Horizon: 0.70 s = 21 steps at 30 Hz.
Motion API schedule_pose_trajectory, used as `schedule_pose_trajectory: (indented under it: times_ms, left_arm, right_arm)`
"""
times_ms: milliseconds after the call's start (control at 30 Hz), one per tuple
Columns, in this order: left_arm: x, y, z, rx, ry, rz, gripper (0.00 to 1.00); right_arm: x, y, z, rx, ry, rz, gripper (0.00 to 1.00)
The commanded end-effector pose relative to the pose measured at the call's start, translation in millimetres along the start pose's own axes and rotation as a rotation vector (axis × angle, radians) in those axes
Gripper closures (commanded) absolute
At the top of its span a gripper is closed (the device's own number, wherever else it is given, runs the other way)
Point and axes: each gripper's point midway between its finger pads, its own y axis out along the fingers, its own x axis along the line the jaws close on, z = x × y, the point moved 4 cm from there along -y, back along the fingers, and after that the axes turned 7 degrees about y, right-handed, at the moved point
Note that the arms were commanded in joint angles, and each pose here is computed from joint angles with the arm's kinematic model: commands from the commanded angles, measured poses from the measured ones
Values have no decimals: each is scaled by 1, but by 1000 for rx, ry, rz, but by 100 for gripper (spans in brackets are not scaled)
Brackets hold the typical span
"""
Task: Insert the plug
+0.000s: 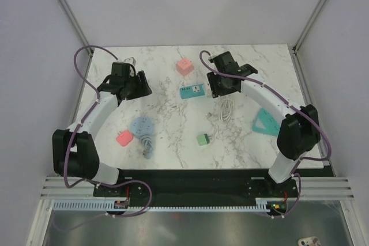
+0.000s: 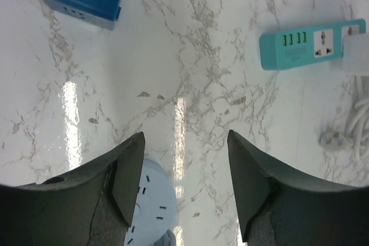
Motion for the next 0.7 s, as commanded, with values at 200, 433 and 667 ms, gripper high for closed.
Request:
schedule_pose_trajectory:
  times_ms: [200,433,667]
  left_arm:
    - [-78,-54,67,73,285,274,32]
    - [-169,-65,129,62,555,566,29]
    - [-199,-39,150,57,838,528,28]
  right_arm:
    - [-2,-49,28,-146,152,-96,37]
    - [-29,-59,38,-220,328,-68,7]
    - [-51,-107,34,-380,449,-62,2]
